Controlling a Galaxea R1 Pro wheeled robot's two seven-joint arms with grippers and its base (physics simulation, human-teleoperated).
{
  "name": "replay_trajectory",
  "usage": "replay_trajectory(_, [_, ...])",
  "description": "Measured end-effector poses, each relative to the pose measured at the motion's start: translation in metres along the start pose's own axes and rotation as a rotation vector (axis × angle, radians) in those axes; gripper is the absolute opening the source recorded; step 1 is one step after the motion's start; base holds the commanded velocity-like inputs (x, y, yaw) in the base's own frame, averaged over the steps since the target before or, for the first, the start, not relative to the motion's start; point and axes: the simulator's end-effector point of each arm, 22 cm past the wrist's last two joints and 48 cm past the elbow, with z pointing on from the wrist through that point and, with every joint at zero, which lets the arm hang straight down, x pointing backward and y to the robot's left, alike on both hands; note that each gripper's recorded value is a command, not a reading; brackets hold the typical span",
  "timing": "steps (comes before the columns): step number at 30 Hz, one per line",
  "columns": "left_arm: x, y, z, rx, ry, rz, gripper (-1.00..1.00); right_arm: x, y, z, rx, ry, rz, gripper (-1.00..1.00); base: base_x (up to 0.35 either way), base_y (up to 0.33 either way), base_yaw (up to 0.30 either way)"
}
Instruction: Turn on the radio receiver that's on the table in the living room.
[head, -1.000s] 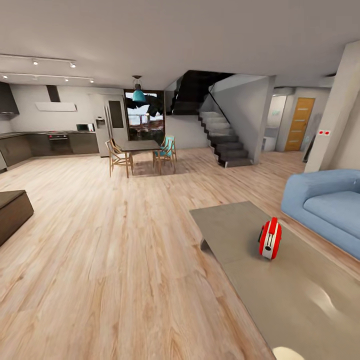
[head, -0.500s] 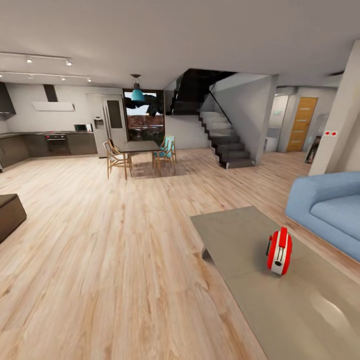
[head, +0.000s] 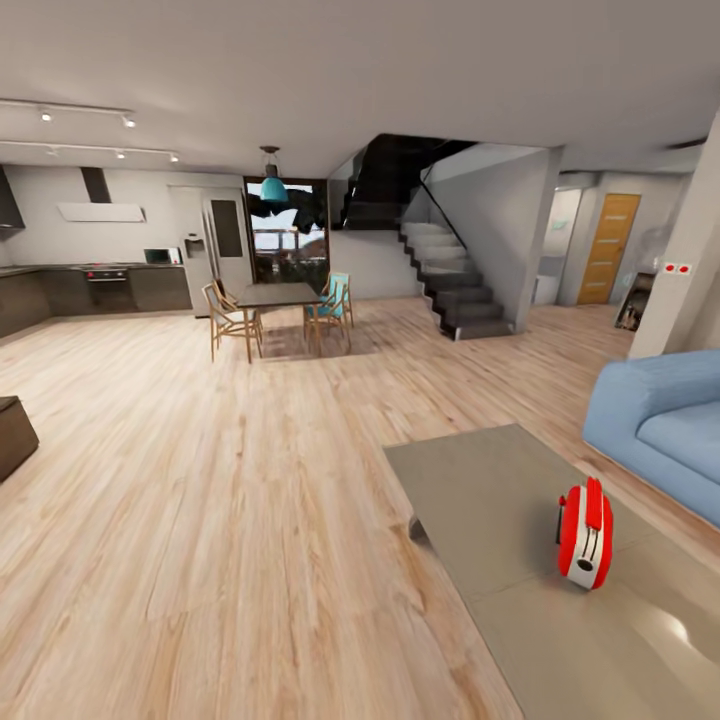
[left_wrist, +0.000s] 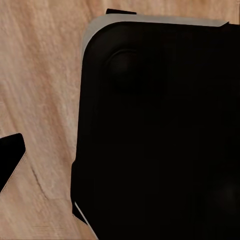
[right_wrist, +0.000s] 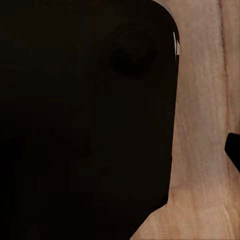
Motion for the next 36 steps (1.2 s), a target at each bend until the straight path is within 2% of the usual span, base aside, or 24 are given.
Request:
replay_trajectory(6, [-0.0008, 0.0019, 0.0, 0.002, -0.002, 0.002, 1.0, -0.0003, -0.0002, 0.0, 0.001, -0.001, 0.0, 1.0, 0.306, 0.133, 0.0])
replay_trajectory(11, [-0.001, 0.0015, 0.0, 0.003, -0.003, 0.007, 1.0, -0.0008, -0.0001, 0.0, 0.001, -0.003, 0.002, 1.0, 0.044, 0.024, -0.065])
replay_trajectory(24, [-0.0008, 0.0007, 0.0, 0.002, -0.003, 0.008, 1.0, -0.0012, 0.0012, 0.0, -0.001, -0.006, 0.002, 1.0, 0.002, 0.001, -0.268])
replay_trajectory(29, [-0.0008, 0.0003, 0.0, 0.003, -0.003, 0.013, 1.0, -0.0011, 0.0011, 0.0, -0.001, -0.005, 0.002, 1.0, 0.0, 0.0, -0.049])
replay_trajectory(36, [-0.0009, 0.0014, 0.0, 0.001, -0.003, 0.01, 1.0, -0.0014, 0.0005, 0.0, 0.0, -0.006, 0.001, 1.0, 0.0, 0.0, -0.242])
